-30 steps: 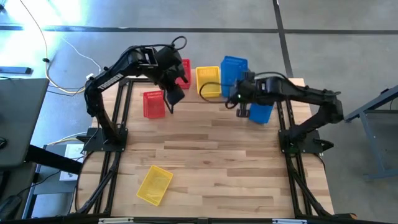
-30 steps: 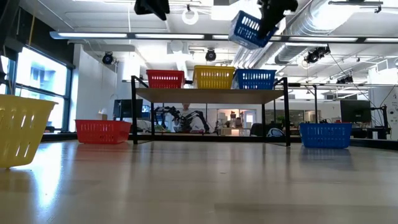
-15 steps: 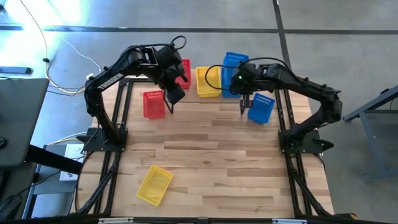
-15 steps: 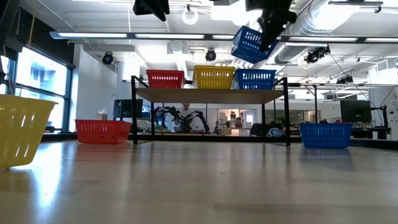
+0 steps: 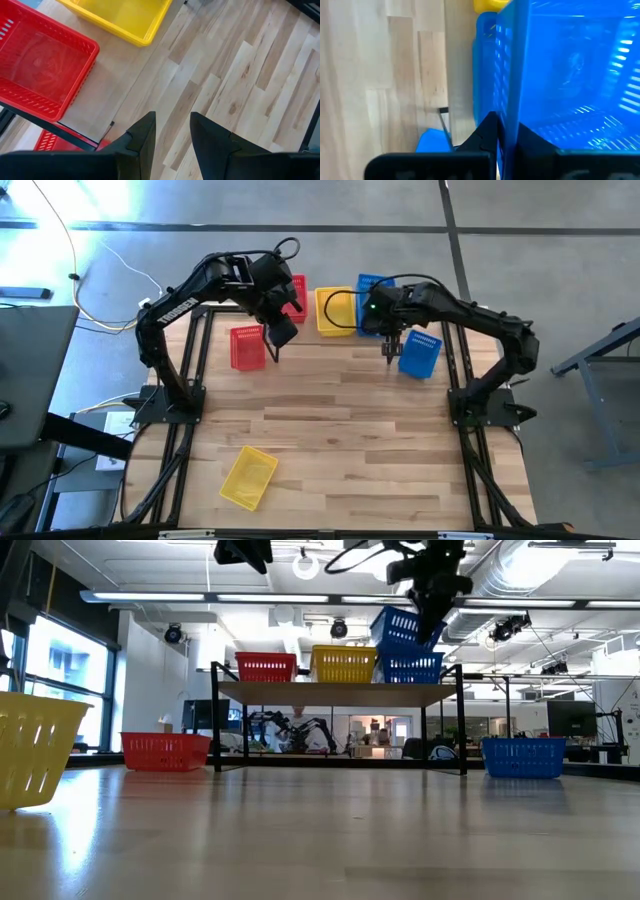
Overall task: Stack baskets on shelf by color
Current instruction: Stack the bottom blue bin on top of the blue bin on the shelf
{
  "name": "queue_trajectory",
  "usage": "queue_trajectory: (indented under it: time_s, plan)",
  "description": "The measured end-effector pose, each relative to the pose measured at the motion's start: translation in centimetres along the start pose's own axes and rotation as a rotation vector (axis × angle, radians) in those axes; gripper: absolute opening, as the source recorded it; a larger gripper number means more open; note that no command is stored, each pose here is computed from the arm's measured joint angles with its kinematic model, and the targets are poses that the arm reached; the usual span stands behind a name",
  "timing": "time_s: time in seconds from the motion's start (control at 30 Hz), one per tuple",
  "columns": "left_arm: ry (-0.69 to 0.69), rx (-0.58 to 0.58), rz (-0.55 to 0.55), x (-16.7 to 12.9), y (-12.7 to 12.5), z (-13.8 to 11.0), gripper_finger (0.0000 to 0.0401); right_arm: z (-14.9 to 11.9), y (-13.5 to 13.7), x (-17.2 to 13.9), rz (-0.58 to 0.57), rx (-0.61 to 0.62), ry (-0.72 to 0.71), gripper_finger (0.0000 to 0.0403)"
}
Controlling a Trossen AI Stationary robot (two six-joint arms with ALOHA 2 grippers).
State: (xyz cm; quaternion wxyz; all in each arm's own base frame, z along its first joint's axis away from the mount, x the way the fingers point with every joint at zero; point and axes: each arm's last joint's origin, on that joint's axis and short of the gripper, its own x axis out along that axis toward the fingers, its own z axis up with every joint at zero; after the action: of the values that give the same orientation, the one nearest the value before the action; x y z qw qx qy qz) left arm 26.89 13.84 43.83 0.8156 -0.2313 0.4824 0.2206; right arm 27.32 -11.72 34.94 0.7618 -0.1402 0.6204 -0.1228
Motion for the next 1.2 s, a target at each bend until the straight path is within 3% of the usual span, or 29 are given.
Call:
queue_trajectory:
  time_s: [0.37, 0.77, 1.2]
  plan:
    - [0.0, 0.0, 0.0, 0.0, 0.0, 0.0, 0.011, 0.6, 0.1, 1.8, 0.015, -0.017, 0.077, 0.0]
    - [0.001, -0.049, 0.0, 0.0, 0.0, 0.0, 0.011, 0.4, -0.1, 1.9, -0.045, -0.009, 0.124, 0.0]
    - [0.02, -0.054, 0.004, 0.0, 0.0, -0.2, 0.011, 0.4, 0.0, 1.9, -0.01, 0.009, 0.114, 0.0001]
